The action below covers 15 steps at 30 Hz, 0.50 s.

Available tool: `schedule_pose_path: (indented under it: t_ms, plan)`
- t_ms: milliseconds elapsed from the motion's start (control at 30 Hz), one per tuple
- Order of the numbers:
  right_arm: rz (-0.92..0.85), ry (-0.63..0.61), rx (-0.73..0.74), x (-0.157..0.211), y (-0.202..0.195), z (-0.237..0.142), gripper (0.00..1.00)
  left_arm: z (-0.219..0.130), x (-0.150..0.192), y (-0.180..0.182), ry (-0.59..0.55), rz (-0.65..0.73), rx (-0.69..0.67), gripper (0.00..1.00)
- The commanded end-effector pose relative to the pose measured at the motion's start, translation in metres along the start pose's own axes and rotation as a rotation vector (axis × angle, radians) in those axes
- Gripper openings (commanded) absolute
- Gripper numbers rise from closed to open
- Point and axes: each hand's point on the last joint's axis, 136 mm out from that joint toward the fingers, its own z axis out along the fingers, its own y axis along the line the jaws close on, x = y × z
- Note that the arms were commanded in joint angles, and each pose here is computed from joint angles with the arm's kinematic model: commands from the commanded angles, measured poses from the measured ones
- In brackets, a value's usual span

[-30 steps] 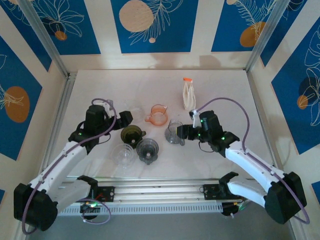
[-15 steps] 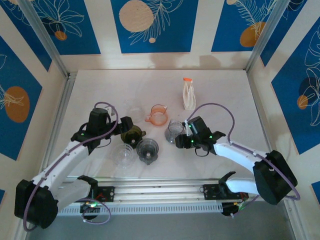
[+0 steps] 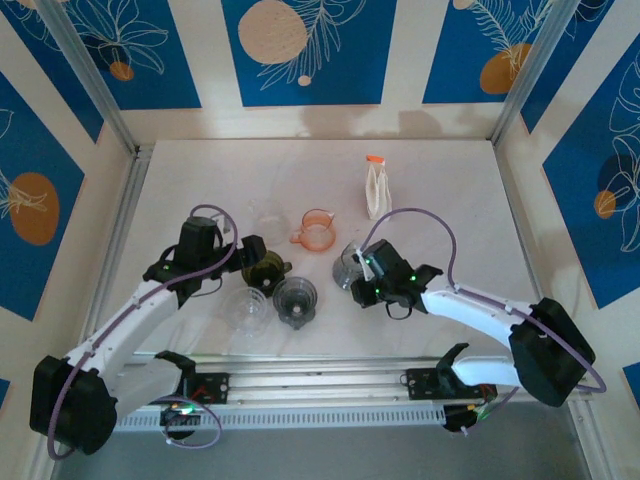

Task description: Place the coffee filter in the dripper

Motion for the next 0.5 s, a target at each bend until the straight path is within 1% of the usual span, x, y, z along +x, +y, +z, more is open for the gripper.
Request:
schedule_pose_path:
  t_ms: [0,200,233,267,367,400,467]
  plan:
    - [-0.022,0.026,-0.008,0.008,0.009,-0.007,0.09,-0.002,-0.005,-0.012,0.013,0.019,0.029,0.93]
    - [-0.054,0.057,0.004,0.024,0.023,-0.005,0.09,-0.001,-0.006,-0.013,0.016,0.017,0.030,0.93]
    - [-0.056,0.060,0.008,0.025,0.024,-0.004,0.10,-0.001,-0.006,-0.013,0.015,0.017,0.030,0.93]
    - [-0.058,0.061,0.014,0.027,0.025,-0.004,0.16,-0.001,-0.007,-0.014,0.014,0.016,0.031,0.93]
    - [-0.068,0.040,0.031,0.024,0.026,-0.008,0.40,-0.003,-0.008,-0.016,0.014,0.014,0.035,0.94]
    - [-0.073,0.030,0.035,0.022,0.027,-0.011,0.46,-0.003,-0.008,-0.016,0.014,0.014,0.034,0.94]
    - [-0.078,0.010,0.034,0.017,0.029,-0.017,0.53,-0.004,-0.009,-0.017,0.016,0.013,0.035,0.94]
